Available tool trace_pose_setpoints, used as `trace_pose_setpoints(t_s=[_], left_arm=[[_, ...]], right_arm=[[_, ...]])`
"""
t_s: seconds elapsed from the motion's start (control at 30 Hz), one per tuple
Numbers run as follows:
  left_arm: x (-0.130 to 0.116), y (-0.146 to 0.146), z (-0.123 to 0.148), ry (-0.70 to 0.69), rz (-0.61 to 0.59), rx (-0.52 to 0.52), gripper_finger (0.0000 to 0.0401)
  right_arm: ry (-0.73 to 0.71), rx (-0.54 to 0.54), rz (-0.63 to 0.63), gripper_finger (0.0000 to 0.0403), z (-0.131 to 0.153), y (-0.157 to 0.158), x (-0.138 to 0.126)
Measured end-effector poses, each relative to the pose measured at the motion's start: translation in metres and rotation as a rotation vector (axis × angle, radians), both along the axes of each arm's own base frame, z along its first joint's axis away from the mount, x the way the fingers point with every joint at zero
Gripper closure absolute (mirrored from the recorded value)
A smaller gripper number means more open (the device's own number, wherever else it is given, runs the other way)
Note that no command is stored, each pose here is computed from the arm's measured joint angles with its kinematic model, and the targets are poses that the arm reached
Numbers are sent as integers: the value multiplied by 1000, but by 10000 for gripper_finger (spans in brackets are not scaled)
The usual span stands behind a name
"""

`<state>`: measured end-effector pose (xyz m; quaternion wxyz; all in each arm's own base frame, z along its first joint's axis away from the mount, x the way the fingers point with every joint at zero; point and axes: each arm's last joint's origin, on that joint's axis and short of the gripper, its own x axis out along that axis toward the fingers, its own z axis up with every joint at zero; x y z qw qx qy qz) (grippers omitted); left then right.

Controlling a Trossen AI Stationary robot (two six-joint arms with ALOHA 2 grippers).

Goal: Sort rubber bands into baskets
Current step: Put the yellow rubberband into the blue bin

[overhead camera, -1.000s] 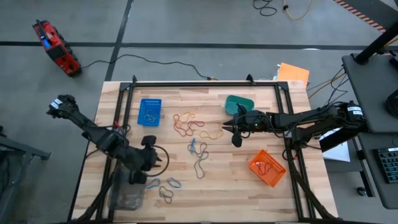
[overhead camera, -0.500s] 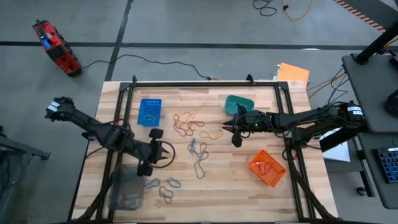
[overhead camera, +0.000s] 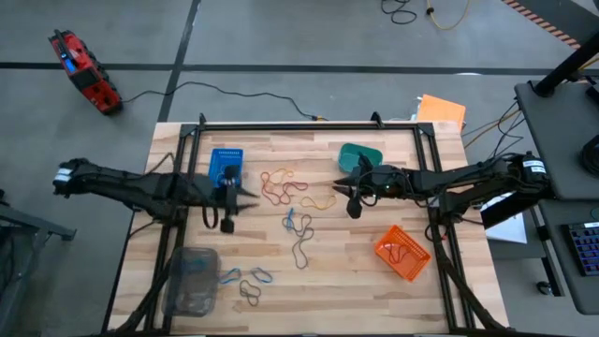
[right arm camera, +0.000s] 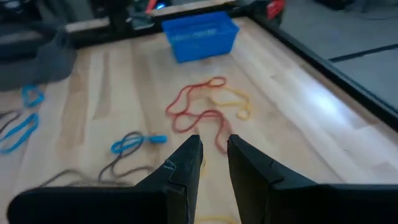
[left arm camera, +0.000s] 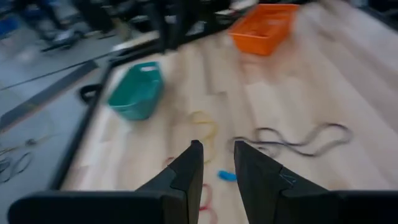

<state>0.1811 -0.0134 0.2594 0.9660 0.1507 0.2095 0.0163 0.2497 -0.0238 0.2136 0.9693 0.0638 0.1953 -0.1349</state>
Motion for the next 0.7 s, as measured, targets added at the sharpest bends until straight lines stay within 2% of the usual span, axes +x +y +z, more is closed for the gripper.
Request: trace_pose_setpoints(t_s=[0.23,0.37,0.47,0.6,0.7], left_arm=[[-10,26,-2,31,24,71,325],[-14,37,-8,43,69,108,325],[-15,42,-5,-5,52,21,325],[-16,37,-1,-63,-149,-129,325],[-15,36,4,-109,-174,-192,325]], right_arm=[[-66,-12,-95,330,7,-9,1],[-122,0,-136,330,22,-17,6],[-132,-23,-134,330,30,-19,8],[-119,-52,-116,330,38,-19,11],[-80,-40,-110,330,39,-18,11]])
